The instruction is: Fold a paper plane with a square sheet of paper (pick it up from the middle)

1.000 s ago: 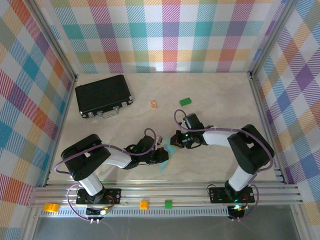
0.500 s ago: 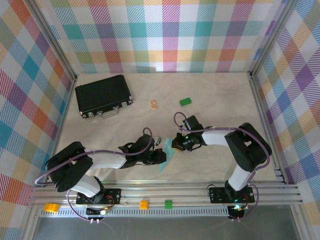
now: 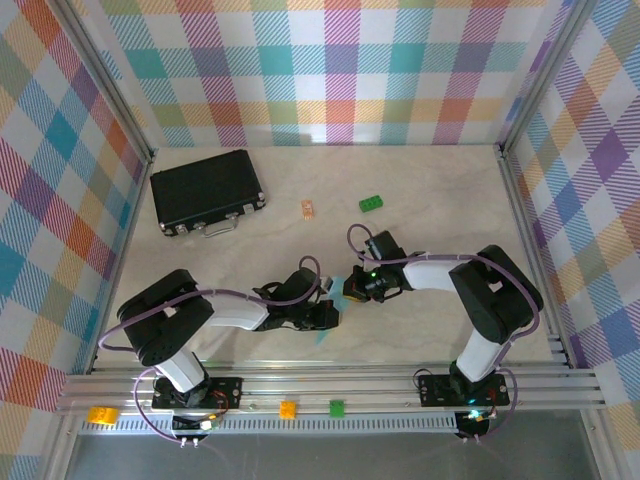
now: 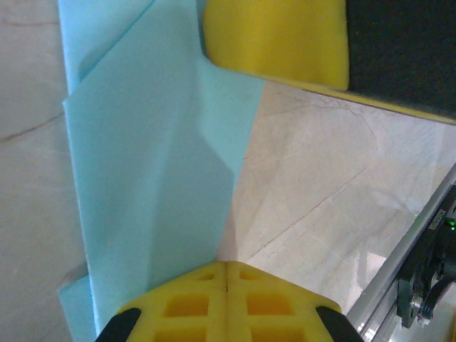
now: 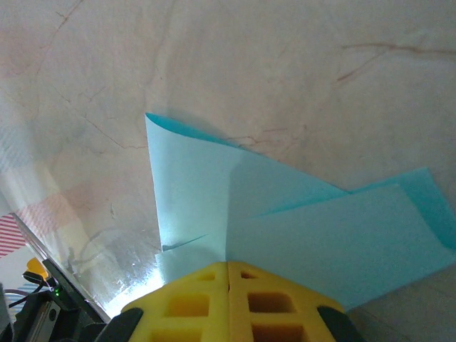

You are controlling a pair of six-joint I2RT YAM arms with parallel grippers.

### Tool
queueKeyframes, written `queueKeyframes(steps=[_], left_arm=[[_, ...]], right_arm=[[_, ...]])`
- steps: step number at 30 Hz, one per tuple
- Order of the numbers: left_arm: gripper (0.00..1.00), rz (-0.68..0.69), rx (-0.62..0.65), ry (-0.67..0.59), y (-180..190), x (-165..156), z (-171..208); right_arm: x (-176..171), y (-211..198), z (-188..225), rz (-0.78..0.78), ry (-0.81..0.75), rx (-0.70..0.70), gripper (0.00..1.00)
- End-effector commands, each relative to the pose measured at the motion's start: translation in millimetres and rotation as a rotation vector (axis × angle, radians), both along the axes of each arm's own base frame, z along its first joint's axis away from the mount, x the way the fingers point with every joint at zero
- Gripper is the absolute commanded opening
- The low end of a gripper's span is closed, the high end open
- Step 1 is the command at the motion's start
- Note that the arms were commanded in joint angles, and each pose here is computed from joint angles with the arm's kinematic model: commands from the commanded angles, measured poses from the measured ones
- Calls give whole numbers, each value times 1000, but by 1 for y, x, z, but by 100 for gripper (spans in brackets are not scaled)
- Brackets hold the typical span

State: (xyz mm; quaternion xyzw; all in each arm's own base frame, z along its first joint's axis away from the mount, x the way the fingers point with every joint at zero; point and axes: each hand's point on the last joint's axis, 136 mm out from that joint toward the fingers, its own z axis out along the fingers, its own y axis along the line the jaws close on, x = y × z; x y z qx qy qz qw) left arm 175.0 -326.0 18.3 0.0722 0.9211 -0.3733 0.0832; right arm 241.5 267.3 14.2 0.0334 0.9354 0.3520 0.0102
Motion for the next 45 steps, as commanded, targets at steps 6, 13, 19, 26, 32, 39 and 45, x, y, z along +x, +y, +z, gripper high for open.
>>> queueKeyframes(steps=[6, 13, 19, 26, 32, 39, 45], left_arm=[[0, -34, 111, 101, 49, -53, -20], [0, -36, 178, 117, 82, -75, -24], [0, -57, 152, 66, 85, -77, -3], [0, 54, 115, -70, 83, -42, 36], [0, 149, 46, -78, 70, 1, 53], [7, 200, 23, -36, 59, 35, 45], [7, 168, 0, 17, 41, 44, 30]], right_arm=[[-10, -30, -36, -14, 64, -186, 0], [-7, -28, -37, -10, 61, -185, 0], [-5, -21, -31, -4, 49, -144, 0], [8, 15, 23, 84, -72, 81, 9], [7, -2, 57, 61, -166, 31, 21], [-18, -26, 56, -38, -147, 24, 29], [-32, -28, 51, -73, -100, 81, 31]])
